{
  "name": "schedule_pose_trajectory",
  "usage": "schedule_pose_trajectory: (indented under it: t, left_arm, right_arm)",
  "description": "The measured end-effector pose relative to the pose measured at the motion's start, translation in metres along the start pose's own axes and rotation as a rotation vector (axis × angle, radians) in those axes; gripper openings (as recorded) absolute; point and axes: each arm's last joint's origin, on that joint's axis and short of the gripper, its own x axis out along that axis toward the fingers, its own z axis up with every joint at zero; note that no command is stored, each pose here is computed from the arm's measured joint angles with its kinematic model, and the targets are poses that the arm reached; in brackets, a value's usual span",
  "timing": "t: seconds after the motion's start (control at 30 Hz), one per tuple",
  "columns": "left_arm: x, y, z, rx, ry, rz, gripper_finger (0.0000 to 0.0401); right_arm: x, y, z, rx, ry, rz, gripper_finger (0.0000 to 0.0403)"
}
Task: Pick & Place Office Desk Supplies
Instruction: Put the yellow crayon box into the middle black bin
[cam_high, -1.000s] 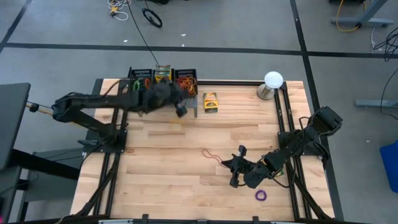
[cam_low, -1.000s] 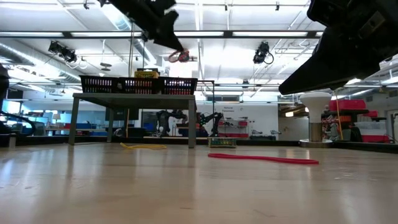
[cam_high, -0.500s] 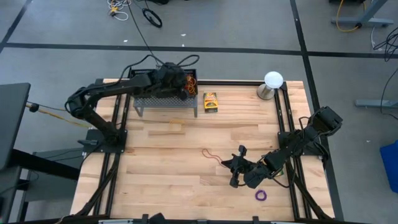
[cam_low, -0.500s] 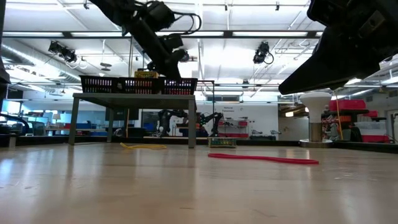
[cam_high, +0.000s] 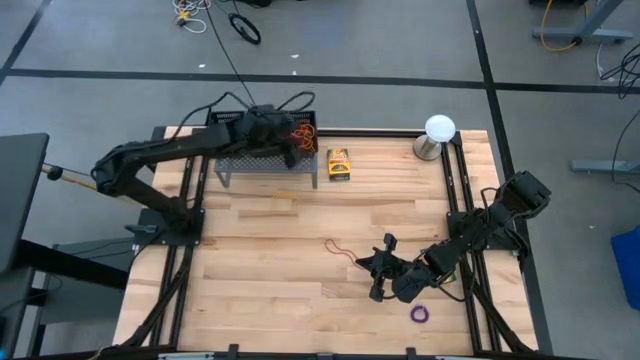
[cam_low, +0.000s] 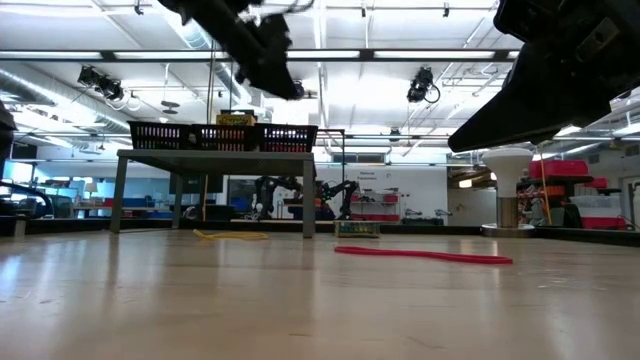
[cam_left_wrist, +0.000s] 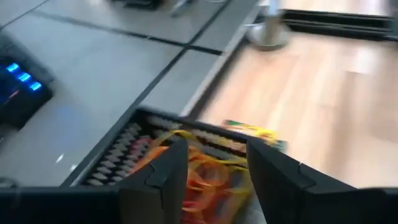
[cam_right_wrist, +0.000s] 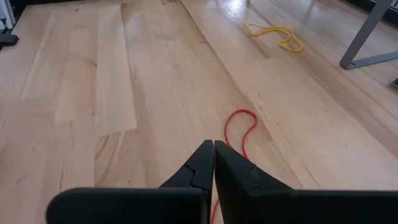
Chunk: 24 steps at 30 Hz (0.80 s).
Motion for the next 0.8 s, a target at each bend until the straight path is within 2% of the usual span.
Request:
schedule_pose_trajectory:
  t: [0.1, 0.2, 0.33, 0.43, 0.57, 0.67, 0.8]
  left_arm:
    - [-0.017, -0.029, -0.006, 0.069, -0.019, -0.1, 0.0155]
    - [-0.023, -0.07, -0.031, 0.138, -0.058, -0.212, 0.0121]
    - [-0.028, -0.123, -0.08, 0.182, -0.183, -0.362, 0.0075]
    - [-0.038, -0.151, -0.12, 0.182, -0.32, -0.465, 0.005]
    - [-0.054, -0.169, -0.157, 0.146, -0.461, -0.578, 0.0032]
    - [-0.061, -0.175, -0.178, 0.131, -0.479, -0.631, 0.0029]
    - [-0.064, -0.18, -0.19, 0.15, -0.463, -0.659, 0.0028]
  right_arm:
    - [0.0, 0.0, 0.0, 0.0, 0.0, 0.0, 0.0018]
    - [0.0, 0.0, 0.0, -0.001, 0.0, 0.0, 0.0018]
    - [0.0, 0.0, 0.0, 0.0, 0.0, 0.0, 0.0018]
    - [0.0, 0.0, 0.0, 0.0, 0.0, 0.0, 0.0018]
    - [0.0, 0.0, 0.0, 0.001, 0.0, 0.0, 0.0018]
    - [0.0, 0.0, 0.0, 0.001, -0.001, 0.0, 0.0018]
    - [0.0, 0.0, 0.0, 0.002, -0.001, 0.0, 0.0018]
